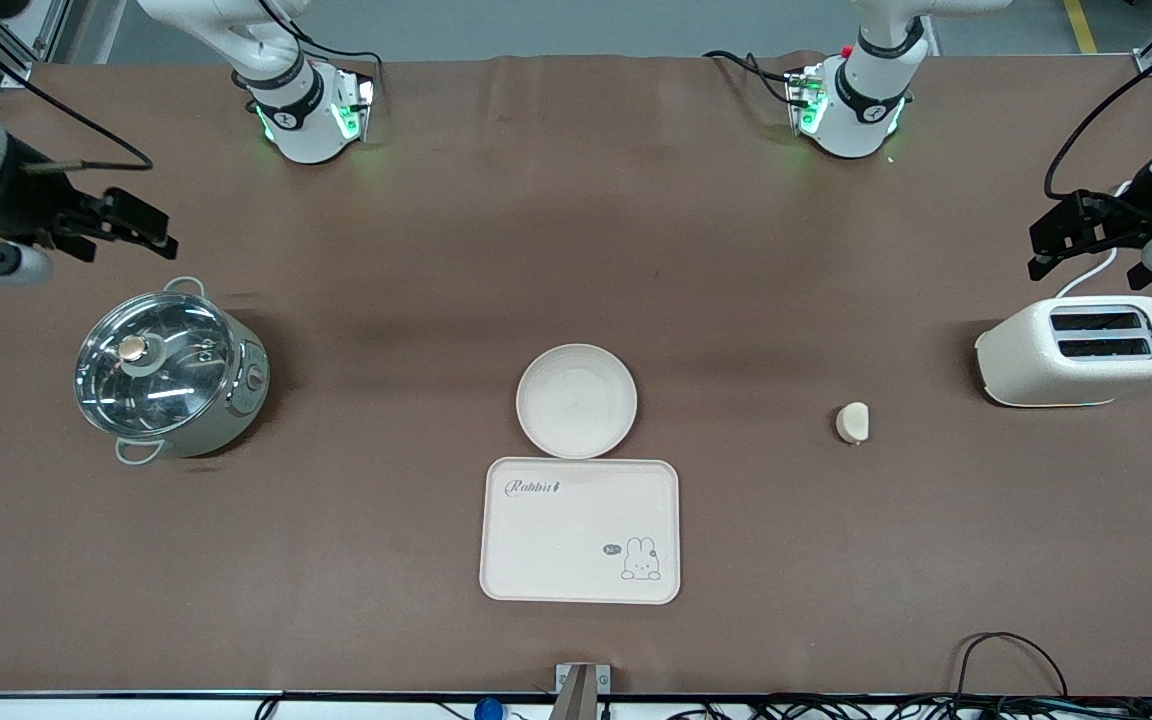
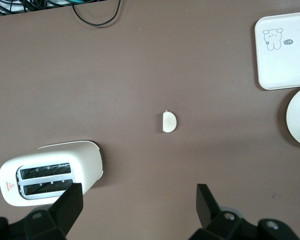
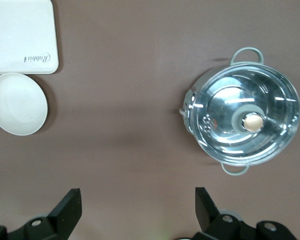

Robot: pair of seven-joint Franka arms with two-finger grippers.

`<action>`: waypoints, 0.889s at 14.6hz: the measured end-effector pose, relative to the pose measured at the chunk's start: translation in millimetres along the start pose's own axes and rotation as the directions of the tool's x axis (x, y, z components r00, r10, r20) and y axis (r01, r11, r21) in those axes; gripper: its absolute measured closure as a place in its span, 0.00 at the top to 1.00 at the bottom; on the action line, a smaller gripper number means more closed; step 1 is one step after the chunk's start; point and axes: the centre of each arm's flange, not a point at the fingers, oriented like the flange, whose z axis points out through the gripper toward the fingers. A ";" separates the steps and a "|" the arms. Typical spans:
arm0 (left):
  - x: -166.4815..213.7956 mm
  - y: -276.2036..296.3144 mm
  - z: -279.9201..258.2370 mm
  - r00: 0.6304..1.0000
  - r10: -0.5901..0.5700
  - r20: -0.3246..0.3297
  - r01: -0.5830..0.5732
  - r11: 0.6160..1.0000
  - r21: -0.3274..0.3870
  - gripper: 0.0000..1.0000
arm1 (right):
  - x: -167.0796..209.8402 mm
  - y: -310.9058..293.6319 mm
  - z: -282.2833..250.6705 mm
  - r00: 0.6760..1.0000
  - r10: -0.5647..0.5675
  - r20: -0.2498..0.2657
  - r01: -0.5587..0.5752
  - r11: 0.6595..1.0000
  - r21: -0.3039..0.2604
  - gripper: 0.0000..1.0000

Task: Place bun in plate and plate on tray
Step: 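Reach the left gripper toward the bun while the right gripper reaches the plate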

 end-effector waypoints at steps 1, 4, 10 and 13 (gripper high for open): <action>1.3 -2.6 1.0 1.000 -0.002 0.001 0.002 1.000 0.000 1.00 | 5.1 -5.0 6.9 1.000 -0.001 0.002 0.001 1.000 -0.001 1.00; 2.2 -7.8 -0.6 1.000 0.002 -0.002 -0.002 1.000 0.002 1.00 | 16.0 -5.8 18.3 1.000 0.006 -0.001 -0.006 1.000 -0.001 1.00; 23.6 9.2 90.4 0.988 0.028 0.155 -0.022 0.999 -0.038 1.00 | 32.3 1.3 24.3 0.998 0.051 -0.046 -0.048 0.997 0.060 1.00; 52.0 18.7 223.3 0.958 0.030 0.285 -0.007 0.997 -0.082 1.00 | 65.1 -43.0 80.0 0.995 0.093 -0.045 -0.089 0.993 0.083 1.00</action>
